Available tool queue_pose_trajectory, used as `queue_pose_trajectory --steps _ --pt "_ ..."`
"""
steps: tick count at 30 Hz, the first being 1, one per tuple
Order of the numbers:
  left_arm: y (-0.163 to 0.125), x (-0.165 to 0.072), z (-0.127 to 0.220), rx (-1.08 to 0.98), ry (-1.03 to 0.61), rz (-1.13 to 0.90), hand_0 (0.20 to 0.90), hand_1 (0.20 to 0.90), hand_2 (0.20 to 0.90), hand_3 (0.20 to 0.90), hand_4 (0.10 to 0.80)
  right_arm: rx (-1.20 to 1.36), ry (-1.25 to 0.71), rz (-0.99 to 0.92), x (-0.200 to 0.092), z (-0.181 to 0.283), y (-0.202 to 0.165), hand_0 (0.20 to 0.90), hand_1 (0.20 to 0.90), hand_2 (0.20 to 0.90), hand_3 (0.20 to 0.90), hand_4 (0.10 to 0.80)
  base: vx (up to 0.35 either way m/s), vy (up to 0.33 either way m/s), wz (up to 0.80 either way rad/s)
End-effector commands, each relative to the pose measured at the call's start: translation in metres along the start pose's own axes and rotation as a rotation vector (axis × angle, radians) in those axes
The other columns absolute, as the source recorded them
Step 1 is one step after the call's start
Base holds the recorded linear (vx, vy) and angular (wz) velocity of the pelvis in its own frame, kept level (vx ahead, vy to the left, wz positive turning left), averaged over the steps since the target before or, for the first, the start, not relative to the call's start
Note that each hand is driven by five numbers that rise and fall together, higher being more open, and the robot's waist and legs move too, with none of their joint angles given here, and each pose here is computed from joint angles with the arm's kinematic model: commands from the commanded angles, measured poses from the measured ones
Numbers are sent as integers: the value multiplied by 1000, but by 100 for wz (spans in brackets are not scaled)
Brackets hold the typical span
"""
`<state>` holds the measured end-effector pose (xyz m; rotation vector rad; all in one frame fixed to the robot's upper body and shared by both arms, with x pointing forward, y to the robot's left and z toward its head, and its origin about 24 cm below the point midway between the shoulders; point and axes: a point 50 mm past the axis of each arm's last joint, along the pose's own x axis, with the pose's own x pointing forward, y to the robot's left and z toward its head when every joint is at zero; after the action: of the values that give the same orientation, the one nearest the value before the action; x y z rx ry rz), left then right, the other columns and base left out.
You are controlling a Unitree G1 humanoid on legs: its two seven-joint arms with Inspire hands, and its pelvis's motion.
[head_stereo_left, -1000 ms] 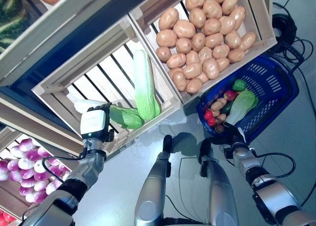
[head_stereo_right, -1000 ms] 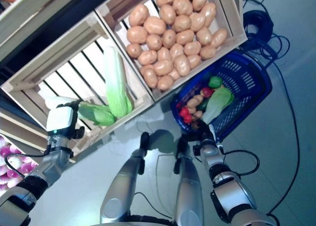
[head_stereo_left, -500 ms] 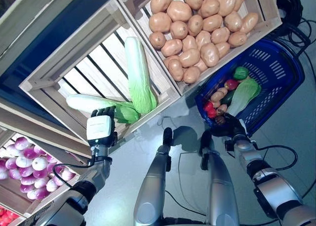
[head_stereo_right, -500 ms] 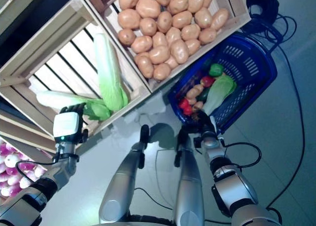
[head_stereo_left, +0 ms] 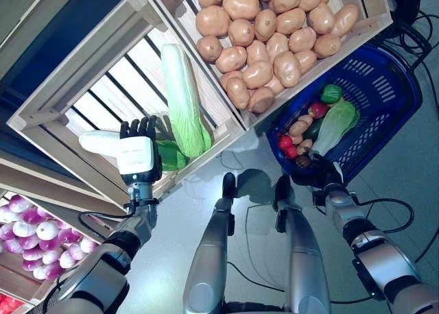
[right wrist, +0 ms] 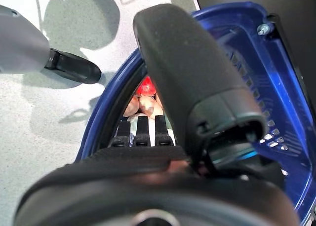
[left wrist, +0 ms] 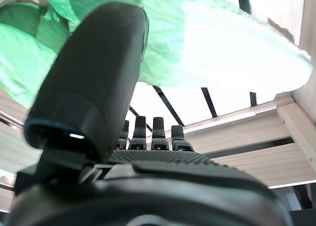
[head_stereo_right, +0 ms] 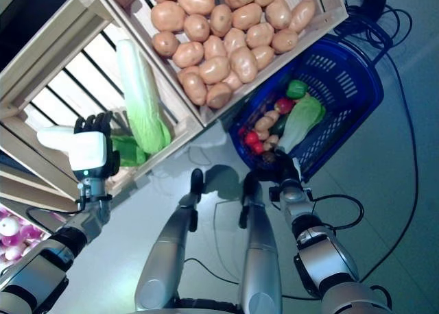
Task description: Put vegetables into the basket
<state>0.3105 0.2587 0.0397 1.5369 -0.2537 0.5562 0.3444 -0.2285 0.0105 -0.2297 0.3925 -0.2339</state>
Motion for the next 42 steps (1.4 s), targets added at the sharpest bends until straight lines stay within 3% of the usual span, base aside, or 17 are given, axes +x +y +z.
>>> queue_pose_trajectory --steps 1,14,20,27,33,42 --pt "15 6 -30 56 129 135 900 900 900 900 800 33 17 -6 -5 -16 -11 900 900 900 900 800 26 41 1" --pt "7 12 -29 63 138 4 900 900 900 900 800 50 -22 -5 -4 -6 -14 900 900 900 900 800 6 5 1" --pt "-10 -9 -39 63 178 -157 900 900 900 900 800 54 -11 -1 -4 -10 -14 900 900 900 900 800 2 0 1" --pt "-16 -20 -39 51 193 -187 900 900 900 900 800 46 -12 16 -4 -10 -11 900 900 900 900 800 -1 4 1" --pt "-9 -15 -35 56 216 -51 900 900 900 900 800 39 -20 7 -1 -2 -14 900 900 900 900 800 -13 20 1" --pt "21 25 -21 30 152 226 900 900 900 900 800 97 -57 -17 -3 5 -16 900 900 900 900 800 -5 -6 2"
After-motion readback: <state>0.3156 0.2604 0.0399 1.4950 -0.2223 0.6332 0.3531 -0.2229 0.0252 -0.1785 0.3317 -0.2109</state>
